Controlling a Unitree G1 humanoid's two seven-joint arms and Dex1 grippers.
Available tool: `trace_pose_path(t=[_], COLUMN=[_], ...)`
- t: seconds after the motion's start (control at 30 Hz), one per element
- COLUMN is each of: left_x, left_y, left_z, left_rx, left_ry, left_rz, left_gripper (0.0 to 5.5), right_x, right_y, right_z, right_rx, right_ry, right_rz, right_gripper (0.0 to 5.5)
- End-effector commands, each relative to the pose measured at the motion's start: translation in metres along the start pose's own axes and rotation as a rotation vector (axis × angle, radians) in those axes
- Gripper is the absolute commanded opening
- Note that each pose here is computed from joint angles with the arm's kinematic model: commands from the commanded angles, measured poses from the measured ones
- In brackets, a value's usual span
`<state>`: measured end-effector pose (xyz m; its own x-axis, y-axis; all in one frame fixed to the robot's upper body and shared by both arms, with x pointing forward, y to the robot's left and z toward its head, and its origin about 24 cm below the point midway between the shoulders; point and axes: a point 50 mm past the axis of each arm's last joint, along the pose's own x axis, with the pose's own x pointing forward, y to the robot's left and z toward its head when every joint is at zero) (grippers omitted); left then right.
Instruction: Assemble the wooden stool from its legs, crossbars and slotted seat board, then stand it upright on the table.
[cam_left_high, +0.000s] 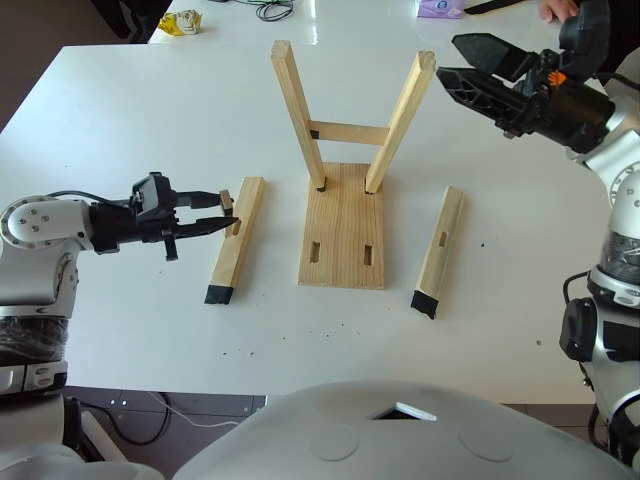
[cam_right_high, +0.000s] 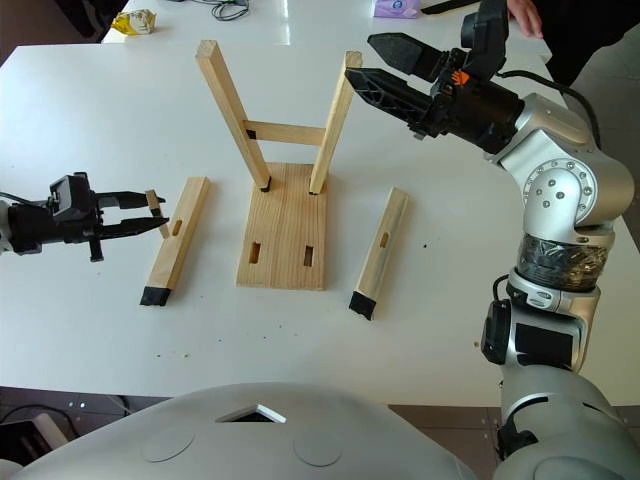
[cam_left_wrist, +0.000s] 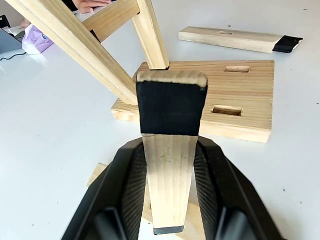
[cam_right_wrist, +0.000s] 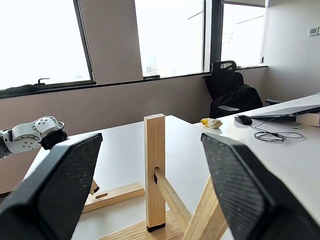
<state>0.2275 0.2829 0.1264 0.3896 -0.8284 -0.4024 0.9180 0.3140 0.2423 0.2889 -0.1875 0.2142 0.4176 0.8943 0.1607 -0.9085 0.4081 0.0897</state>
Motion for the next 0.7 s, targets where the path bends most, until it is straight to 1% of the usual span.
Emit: trace_pose_path(t=[0.03,0.2,0.33,0.4,0.57,0.7], left_x=[-0.017,-0.019,-0.013,-0.008,0.009,0.015], left_y=[-0.009,-0.018,-0.024,-0.03,-0.037,-0.038], left_z=[-0.011,-0.012,-0.011,-0.009,0.009,0.014], left_rx=[-0.039,-0.058,-0.091,-0.111,-0.164,-0.162], left_ry=[0.05,0.05,0.009,-0.024,-0.176,-0.208], left_rz=[0.025,0.012,0.01,0.005,0.034,0.069], left_gripper=[1.31,1.31,1.31,1.31,1.31,1.31], right_x=[-0.004,-0.007,-0.004,-0.002,-0.002,-0.001], right_y=[-0.001,0.002,0.002,0.002,0.003,0.003], right_z=[0.004,-0.001,-0.003,-0.003,-0.004,-0.007], right_rx=[-0.023,-0.008,0.002,0.004,0.014,0.027], right_ry=[-0.001,0.002,0.003,0.003,0.001,0.004], right_rz=[-0.016,-0.024,-0.02,-0.017,-0.019,-0.016], right_gripper=[3.65,3.65,3.65,3.65,3.65,3.65])
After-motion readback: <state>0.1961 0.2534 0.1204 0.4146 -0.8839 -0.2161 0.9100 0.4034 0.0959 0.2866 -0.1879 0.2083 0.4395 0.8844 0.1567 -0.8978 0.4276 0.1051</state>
